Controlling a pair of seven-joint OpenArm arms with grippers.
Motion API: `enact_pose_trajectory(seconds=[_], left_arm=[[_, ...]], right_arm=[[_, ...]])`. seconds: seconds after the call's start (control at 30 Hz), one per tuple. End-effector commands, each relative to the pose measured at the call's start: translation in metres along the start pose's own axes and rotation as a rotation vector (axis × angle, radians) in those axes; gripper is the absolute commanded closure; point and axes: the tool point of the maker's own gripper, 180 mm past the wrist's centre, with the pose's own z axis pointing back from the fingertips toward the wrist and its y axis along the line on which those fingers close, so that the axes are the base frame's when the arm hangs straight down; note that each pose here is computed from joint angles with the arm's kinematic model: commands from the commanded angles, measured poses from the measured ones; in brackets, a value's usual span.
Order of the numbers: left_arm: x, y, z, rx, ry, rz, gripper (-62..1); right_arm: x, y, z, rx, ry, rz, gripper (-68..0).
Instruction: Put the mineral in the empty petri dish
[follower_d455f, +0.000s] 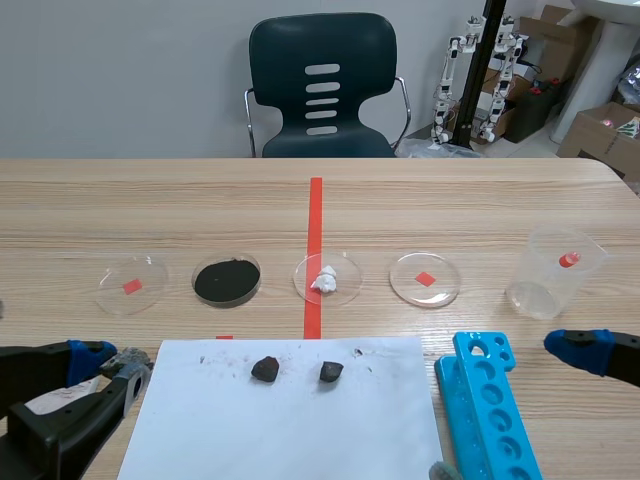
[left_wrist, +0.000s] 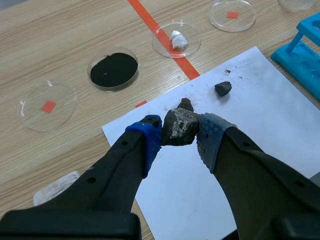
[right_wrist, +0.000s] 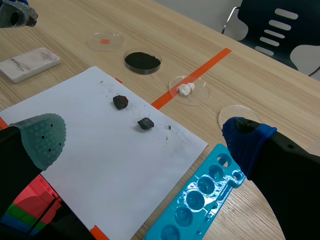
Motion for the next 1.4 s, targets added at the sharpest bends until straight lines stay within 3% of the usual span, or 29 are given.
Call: enact_pose_trajectory(seconds=[0.0,0.97,1.2,1.37], left_arm=[[0.011,0.001,-0.001,0.005,-0.038,0.001,-13.0],[0.011,0.003,-0.003,0.009,-0.03,-0.003,-13.0],[0.017,0.016,-0.021,0.05,-0.029,-0.008,-13.0],[0.025,0.038,-0.044,0.114,-0.087,0.039,-13.0]], right_arm=[[0.006,-0.003,0.0,-0.001,-0.026,0.005,-67.9],[0.006,-0.003,0.0,-0.001,-0.026,0.005,-67.9],[0.006,-0.003,0.0,-0.001,-0.026,0.005,-67.9],[0.006,-0.003,0.0,-0.001,-0.026,0.005,-67.9]])
